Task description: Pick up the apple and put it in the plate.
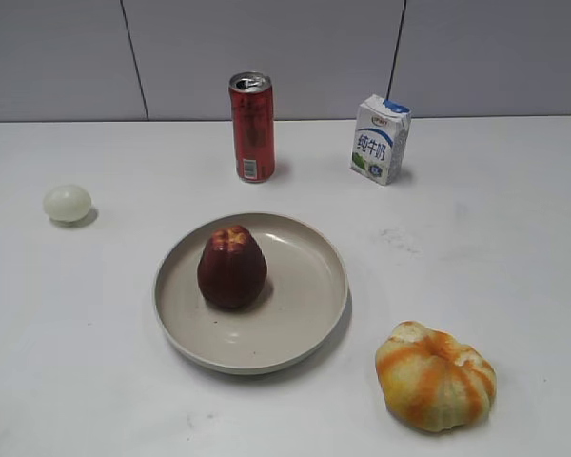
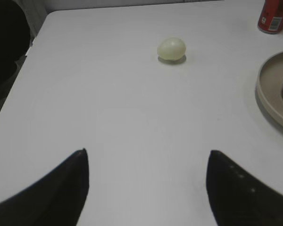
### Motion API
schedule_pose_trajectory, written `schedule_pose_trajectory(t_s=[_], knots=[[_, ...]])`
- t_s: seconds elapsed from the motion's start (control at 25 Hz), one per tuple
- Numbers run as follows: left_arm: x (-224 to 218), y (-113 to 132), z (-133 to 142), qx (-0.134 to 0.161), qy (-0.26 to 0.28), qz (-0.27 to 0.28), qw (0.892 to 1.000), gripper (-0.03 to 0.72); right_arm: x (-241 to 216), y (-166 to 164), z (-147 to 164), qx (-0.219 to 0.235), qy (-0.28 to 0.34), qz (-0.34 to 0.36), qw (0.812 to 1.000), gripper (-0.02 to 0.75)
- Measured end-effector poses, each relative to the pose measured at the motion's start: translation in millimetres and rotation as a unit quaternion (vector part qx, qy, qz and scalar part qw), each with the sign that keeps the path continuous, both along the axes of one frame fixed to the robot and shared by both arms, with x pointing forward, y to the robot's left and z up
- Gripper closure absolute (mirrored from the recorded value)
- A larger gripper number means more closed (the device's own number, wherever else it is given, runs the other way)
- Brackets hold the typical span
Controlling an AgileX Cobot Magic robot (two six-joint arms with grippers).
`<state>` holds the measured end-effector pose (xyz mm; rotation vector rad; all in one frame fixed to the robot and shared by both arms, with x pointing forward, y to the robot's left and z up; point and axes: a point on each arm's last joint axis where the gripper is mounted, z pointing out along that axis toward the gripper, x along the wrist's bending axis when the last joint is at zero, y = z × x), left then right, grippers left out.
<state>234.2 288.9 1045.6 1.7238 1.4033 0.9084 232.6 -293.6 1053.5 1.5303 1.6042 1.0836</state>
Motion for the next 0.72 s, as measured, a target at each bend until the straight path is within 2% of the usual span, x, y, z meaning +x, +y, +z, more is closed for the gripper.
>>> schedule_pose_trajectory(t_s=[0.72], knots=[[0.1, -0.1, -0.3, 0.000, 0.000, 0.000, 1.000, 0.099, 0.0, 0.0, 0.0, 0.000, 0.000, 0.000, 1.000, 0.399]])
